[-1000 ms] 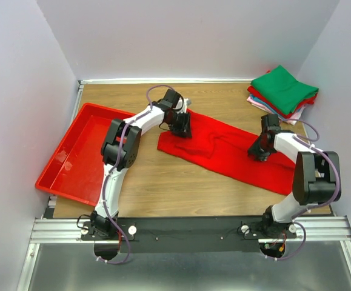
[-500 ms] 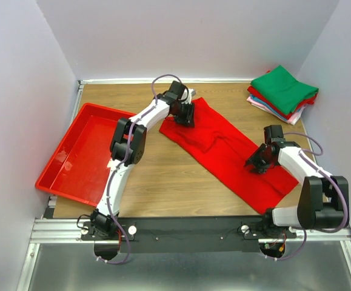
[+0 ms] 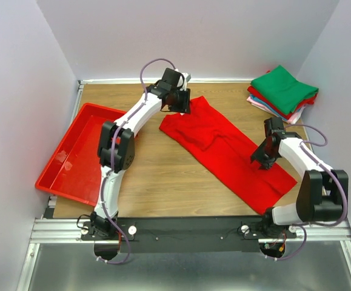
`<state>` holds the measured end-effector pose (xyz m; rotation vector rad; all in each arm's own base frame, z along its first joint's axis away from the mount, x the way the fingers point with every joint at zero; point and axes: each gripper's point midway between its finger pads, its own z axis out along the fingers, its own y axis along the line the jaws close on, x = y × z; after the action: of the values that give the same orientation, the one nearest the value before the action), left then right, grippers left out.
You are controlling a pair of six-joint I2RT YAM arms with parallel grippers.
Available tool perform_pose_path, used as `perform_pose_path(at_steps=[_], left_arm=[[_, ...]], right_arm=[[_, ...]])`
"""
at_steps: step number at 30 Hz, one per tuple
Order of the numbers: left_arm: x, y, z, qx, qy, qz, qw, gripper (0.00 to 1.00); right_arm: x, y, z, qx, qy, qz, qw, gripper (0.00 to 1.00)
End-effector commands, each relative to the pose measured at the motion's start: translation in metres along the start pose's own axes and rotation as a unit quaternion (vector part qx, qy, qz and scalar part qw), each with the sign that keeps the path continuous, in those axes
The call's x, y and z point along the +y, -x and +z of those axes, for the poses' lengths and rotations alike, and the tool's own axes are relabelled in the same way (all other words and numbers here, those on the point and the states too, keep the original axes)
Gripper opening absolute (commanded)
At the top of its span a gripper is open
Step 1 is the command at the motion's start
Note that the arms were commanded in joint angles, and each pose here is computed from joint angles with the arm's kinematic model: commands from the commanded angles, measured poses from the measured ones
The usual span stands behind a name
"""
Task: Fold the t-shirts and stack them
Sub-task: Fold the tshirt
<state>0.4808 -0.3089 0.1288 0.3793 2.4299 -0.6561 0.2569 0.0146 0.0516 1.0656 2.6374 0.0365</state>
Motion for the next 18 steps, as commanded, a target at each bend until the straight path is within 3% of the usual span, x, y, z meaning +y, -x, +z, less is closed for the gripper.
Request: perform_pose_path(at_steps=[1,8,18], left_arm=[[-0.01,-0.03,-0.007,0.025,0.003,-0.001,1.0,0.47],[-0.024,-0.109,0.019,0.11,-0.032,-0.015,0.993,0.47],[-0.002,-0.159,0.045,0.168,-0.031,-0.033,0.985,0.45]], right_arm=[[-0.017,0.006,0.012,-0.011,-0.056,-0.022,0.998,0.49],[-0.019,-0.005,0.031,0.019,-0.062,-0.032,0.997,0.5],[-0.022,-0.042,0.045,0.085,-0.045,-0.027,0.995,0.49]])
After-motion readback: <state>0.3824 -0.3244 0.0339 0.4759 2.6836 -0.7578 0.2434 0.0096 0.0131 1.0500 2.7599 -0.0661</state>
